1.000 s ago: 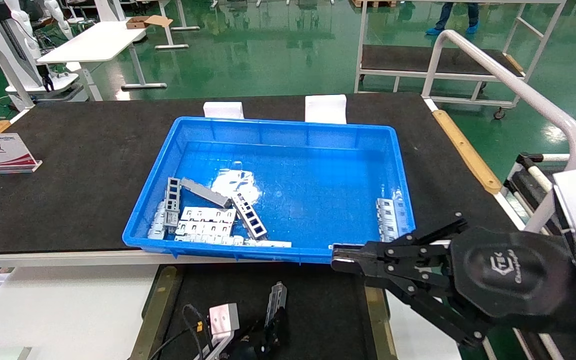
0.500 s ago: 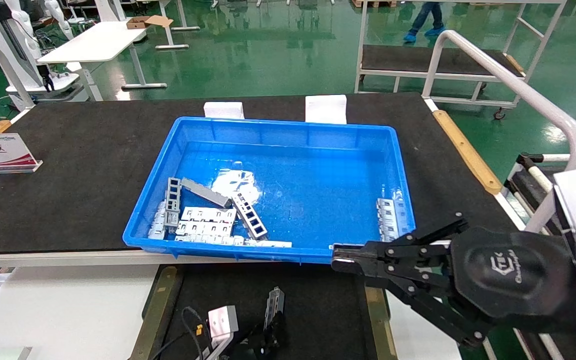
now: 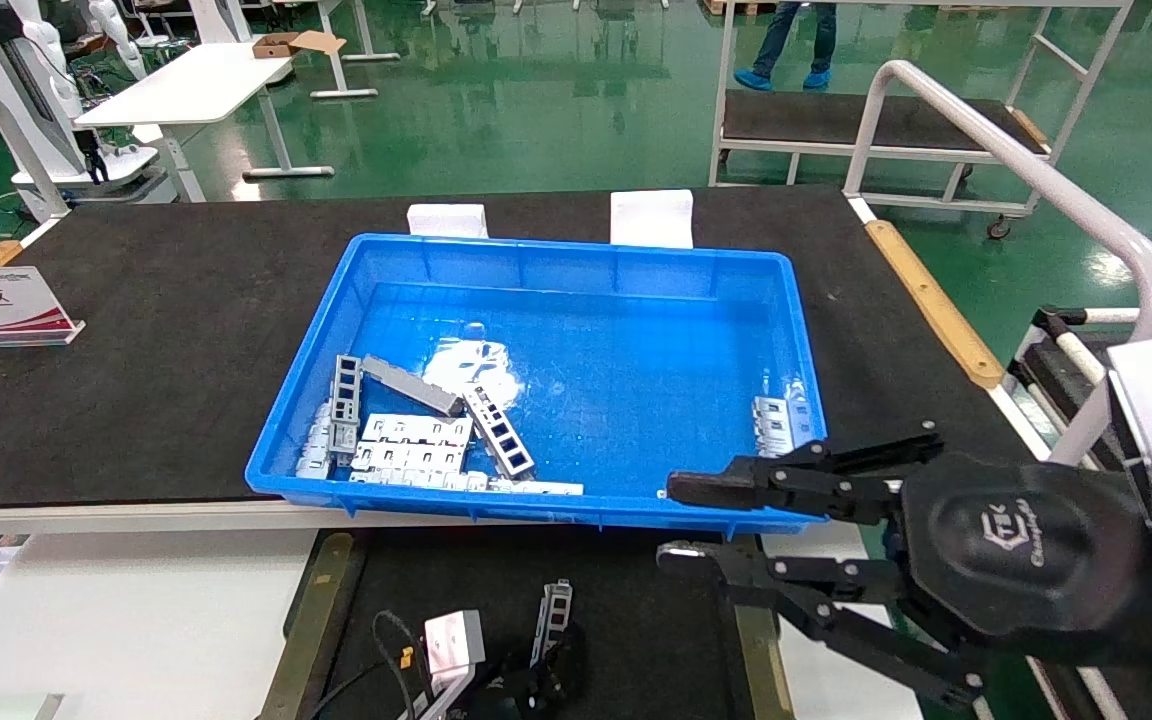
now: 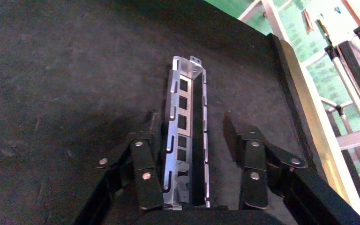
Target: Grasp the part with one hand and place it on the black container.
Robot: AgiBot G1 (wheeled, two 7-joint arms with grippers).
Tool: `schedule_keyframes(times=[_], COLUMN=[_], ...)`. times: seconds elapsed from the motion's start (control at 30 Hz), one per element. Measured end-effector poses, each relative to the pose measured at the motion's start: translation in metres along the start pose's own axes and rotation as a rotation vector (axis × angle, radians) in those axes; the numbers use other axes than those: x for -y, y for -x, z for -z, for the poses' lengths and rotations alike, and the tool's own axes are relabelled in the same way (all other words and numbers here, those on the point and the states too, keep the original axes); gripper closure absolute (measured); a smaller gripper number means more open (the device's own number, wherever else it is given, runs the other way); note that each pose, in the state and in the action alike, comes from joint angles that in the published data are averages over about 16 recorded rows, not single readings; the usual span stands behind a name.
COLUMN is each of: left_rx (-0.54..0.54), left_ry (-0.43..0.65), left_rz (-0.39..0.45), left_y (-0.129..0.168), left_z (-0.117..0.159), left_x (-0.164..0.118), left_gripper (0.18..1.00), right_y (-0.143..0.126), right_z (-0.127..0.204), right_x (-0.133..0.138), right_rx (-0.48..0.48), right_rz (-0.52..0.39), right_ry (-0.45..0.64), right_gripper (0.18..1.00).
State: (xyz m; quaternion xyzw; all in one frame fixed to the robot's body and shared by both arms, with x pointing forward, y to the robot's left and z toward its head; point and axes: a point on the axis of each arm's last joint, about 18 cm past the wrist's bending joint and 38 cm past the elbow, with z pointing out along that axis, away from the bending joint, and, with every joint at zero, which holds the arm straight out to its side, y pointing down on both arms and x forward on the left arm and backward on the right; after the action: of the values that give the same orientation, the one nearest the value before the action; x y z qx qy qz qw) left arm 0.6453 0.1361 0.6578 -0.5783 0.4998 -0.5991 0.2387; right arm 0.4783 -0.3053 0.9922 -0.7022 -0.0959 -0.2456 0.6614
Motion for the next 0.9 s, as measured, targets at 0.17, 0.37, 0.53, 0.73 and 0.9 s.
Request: schedule_keyframes(times=[0.17,0.37,0.53,0.73,0.9], left_rx=[-0.02,-0.074,-0.148,-0.255,-0.34], left_ry=[-0.018,-0.042,-0.051,-0.04,-0.015], left_rz=[-0.039,-0.101,-0.163,-0.252,-0.339], left_y=[0.0,0.002,0.004,0.008,0.015], left_z=[0.003,0.011,0.021,0.036,0.052], left_x=[0.003,0.005,0.007,0.01,0.017], left_gripper=[0.627,0.495,0.388,0.29,0.231], right_y=[0.0,0.0,0.0,0.0,0.0], right_z=[0.0,0.0,0.0,0.0,0.0], right_x=[0.0,0.0,0.0,0.0,0.0], right_rx=[0.0,0.0,0.0,0.0,0.0], right_rz=[0.0,0.0,0.0,0.0,0.0], right_ry=[0.0,0.0,0.0,0.0,0.0], right_gripper=[0.791,0.663,0.547,0.413,0.32])
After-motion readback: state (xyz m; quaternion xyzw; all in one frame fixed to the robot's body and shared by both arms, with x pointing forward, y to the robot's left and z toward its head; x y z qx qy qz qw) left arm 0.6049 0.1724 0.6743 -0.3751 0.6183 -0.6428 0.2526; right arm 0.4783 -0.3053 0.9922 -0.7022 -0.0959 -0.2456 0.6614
